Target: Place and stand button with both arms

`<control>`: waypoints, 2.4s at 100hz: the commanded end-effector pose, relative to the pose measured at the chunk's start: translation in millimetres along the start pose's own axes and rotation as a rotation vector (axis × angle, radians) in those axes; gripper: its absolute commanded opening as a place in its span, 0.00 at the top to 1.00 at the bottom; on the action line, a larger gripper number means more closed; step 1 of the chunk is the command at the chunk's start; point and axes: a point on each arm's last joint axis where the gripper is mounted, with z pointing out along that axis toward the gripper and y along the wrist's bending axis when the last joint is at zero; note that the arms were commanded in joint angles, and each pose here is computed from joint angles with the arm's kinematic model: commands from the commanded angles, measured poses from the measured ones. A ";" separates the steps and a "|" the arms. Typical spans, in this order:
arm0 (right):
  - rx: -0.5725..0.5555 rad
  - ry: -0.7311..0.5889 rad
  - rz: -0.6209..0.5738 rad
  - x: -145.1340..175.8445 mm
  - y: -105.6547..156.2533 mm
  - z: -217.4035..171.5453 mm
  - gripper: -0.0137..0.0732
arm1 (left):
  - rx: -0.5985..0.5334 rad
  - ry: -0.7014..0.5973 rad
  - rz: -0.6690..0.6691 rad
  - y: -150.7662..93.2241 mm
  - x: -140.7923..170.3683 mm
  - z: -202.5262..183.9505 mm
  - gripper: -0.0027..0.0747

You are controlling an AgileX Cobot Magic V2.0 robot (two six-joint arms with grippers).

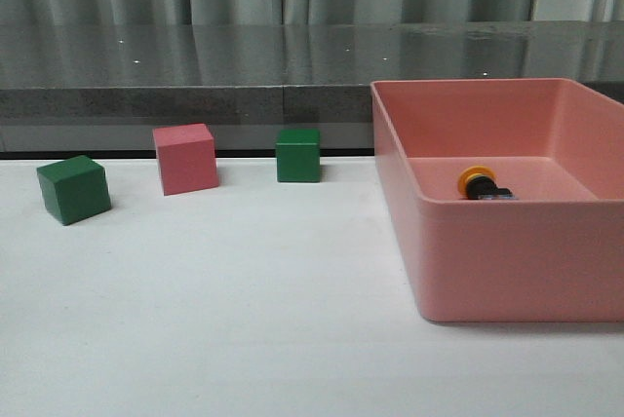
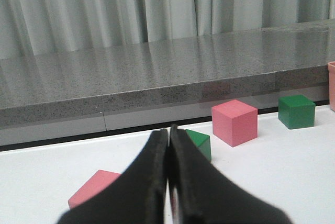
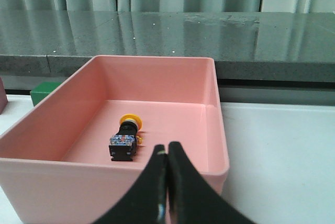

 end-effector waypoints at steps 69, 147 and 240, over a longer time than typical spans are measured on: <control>-0.046 0.048 0.189 -157.8 7.3 19.0 0.91 | 0.000 -0.062 -0.008 -1.5 6.7 -1.1 0.99; -0.110 0.823 0.081 -91.5 30.9 291.3 0.14 | 0.000 -0.062 -0.008 -1.5 6.7 -1.1 0.99; -0.132 1.019 0.035 -4.5 44.9 335.8 0.75 | 0.000 -0.062 -0.008 -1.5 6.7 -1.1 0.99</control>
